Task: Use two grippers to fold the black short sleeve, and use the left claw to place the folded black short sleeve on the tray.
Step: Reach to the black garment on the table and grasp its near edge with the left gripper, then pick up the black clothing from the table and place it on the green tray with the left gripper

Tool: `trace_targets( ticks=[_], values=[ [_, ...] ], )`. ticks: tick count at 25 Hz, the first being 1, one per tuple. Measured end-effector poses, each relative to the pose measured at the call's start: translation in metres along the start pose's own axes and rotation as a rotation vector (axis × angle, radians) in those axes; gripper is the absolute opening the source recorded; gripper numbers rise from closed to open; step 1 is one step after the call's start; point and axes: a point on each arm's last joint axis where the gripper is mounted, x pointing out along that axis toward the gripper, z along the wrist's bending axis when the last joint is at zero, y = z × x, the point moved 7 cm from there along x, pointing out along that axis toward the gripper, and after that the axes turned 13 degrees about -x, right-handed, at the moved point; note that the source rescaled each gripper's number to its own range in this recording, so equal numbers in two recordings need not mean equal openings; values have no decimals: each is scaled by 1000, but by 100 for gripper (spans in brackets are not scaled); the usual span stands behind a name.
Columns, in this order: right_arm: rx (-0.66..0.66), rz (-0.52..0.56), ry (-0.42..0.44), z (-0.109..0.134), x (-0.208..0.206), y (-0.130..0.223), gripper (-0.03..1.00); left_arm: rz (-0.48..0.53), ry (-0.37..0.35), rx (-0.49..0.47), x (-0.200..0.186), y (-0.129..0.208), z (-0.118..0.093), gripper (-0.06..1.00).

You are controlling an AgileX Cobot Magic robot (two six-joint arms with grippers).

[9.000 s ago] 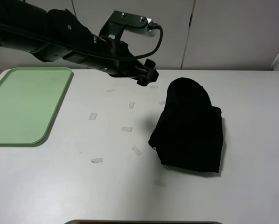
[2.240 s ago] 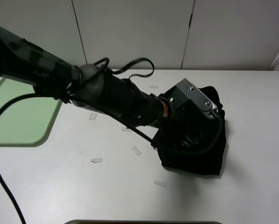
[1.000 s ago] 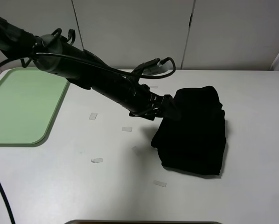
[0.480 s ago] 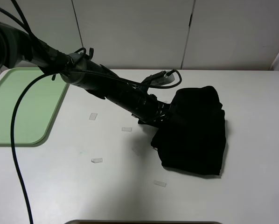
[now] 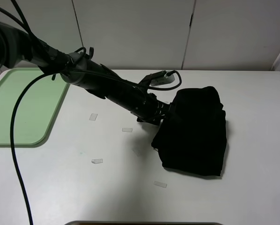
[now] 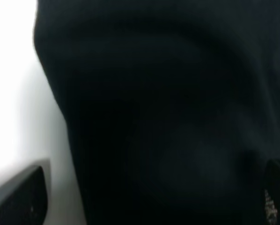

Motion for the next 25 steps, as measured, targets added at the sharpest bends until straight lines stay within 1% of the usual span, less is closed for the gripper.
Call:
trace_targets(
  ticks=[3, 6, 7, 9, 11, 12, 13, 16, 17, 19, 22, 23, 25],
  values=[
    [0, 0, 0, 0, 0, 0, 100, 15, 29, 6, 8, -2, -1, 90],
    [0, 0, 0, 0, 0, 0, 100, 39, 67, 1, 15, -1, -7, 89],
    [0, 0, 0, 0, 0, 0, 100, 39, 67, 1, 15, -1, -7, 89],
    [0, 0, -1, 0, 0, 0, 100, 41, 72, 2, 20, -1, -9, 86],
    [0, 0, -1, 0, 0, 0, 100, 36, 60, 4, 23, -1, -9, 78],
    [0, 0, -1, 0, 0, 0, 100, 25, 40, 5, 25, -2, -6, 64],
    [0, 0, -1, 0, 0, 0, 100, 23, 31, 3, 26, -2, -3, 52],
    [0, 0, -1, 0, 0, 0, 100, 36, 33, 2, 27, 1, -3, 19],
    [0, 0, -1, 0, 0, 0, 100, 43, 31, 12, 27, 2, -2, 12],
    [0, 0, -1, 0, 0, 0, 100, 58, 18, 35, 24, 2, -2, 10],
    [0, 0, -1, 0, 0, 0, 100, 86, -46, 96, 8, -1, 2, 10],
    [0, 0, -1, 0, 0, 0, 100, 86, -46, 96, 8, -1, 2, 10],
    [0, 0, -1, 0, 0, 0, 100, 98, -101, 122, -6, -7, 9, 10]
  ],
)
